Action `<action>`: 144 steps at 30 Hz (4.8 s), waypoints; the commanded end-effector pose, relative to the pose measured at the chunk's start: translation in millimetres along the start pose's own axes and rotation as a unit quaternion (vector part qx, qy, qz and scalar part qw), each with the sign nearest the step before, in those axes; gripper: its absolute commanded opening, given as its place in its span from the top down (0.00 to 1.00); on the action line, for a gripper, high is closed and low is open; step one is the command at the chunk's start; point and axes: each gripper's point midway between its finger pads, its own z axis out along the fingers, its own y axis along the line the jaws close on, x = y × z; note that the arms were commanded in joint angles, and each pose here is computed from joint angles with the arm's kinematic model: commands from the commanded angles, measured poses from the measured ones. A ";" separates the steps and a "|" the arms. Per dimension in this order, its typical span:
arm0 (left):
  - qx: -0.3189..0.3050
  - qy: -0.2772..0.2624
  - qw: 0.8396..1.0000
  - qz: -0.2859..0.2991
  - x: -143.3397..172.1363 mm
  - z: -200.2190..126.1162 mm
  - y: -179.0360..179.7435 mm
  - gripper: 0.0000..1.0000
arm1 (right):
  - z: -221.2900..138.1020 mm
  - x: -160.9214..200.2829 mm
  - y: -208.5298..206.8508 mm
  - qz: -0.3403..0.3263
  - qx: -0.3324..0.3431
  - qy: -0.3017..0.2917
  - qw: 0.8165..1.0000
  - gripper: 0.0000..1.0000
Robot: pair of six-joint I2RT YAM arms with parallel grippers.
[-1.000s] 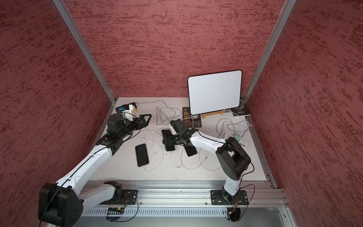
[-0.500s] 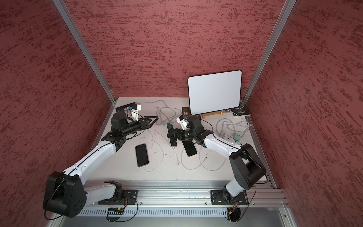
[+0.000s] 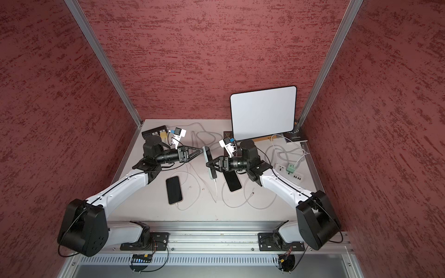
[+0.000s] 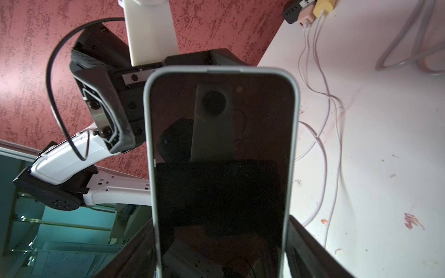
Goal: Unplug the charging cable from the phone
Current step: Pick up the phone at the center of the board, then remove the charging cable from the phone.
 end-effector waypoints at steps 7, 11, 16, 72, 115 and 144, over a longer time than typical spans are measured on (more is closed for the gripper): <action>0.072 0.041 0.995 0.059 7.1 11.5 -38.2 0.00 | -12.9 -7.7 41.5 -0.048 -0.059 -0.008 0.997 0.49; 0.086 0.057 0.993 0.064 12.8 16.9 -43.4 0.00 | -15.3 -6.2 49.7 -0.054 -0.070 -0.003 0.996 0.49; 0.093 0.068 0.991 0.064 15.4 23.6 -44.5 0.00 | -15.5 -4.3 54.4 -0.058 -0.075 0.000 0.995 0.49; 0.078 0.055 0.993 0.068 4.5 22.4 -42.8 0.85 | -6.0 7.8 39.4 -0.055 -0.037 0.027 0.997 0.01; 0.019 0.000 0.999 0.043 -21.8 7.1 -18.6 0.94 | 7.7 62.7 -18.7 -0.057 0.075 0.110 0.989 0.78; 0.017 -0.007 0.999 0.047 -26.5 2.0 -20.5 0.94 | 7.7 74.5 -42.0 -0.055 0.109 0.122 0.985 0.92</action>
